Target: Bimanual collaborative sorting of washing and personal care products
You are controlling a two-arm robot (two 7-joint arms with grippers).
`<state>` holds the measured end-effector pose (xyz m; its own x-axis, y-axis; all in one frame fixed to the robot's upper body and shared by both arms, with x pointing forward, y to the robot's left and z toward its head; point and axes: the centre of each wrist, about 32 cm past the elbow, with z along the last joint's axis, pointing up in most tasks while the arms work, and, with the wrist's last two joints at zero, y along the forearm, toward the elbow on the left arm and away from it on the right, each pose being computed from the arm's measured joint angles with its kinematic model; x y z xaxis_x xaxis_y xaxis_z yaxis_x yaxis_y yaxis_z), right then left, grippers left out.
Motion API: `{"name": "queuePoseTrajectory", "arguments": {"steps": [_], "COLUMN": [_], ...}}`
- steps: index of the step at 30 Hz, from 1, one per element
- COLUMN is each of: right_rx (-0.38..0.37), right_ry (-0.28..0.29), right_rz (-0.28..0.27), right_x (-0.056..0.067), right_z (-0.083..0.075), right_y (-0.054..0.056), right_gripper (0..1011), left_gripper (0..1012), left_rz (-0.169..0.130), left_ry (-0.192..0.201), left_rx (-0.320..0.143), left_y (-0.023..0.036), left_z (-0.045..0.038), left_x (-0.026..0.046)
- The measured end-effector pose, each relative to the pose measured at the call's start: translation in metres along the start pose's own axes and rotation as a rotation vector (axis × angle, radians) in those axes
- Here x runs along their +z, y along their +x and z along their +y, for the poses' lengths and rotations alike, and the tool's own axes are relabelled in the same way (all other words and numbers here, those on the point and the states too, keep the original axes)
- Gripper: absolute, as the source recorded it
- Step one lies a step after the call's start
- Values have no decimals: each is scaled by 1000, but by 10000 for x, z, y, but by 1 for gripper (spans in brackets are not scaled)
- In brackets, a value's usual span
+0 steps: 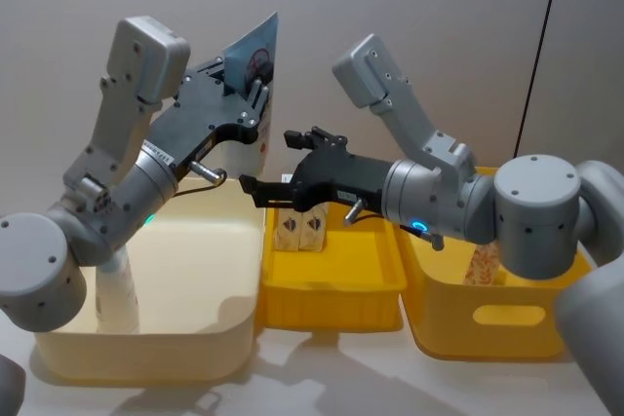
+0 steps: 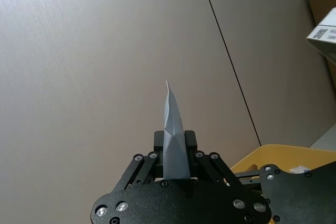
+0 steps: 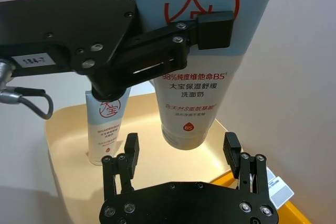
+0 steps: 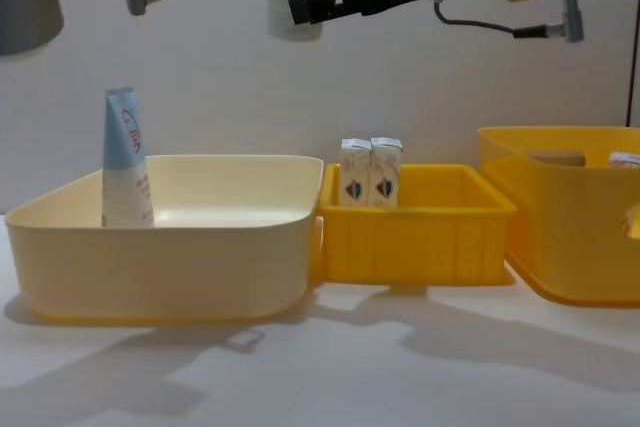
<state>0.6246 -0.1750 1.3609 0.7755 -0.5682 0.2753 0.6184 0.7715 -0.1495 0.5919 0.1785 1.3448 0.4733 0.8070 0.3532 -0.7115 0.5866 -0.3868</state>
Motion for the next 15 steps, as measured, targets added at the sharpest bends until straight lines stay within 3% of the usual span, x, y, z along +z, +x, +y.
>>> {"name": "queuePoseTrajectory", "arguments": {"steps": [15], "right_rx": [-28], "right_ry": [7], "right_rz": [24], "right_x": [-9], "right_z": [39], "right_y": [11], "right_gripper": [1001], "left_gripper": [221], "left_rz": [5], "left_ry": [-2], "left_rx": [-21], "left_y": [-46], "left_z": [-7], "left_x": [24]}}
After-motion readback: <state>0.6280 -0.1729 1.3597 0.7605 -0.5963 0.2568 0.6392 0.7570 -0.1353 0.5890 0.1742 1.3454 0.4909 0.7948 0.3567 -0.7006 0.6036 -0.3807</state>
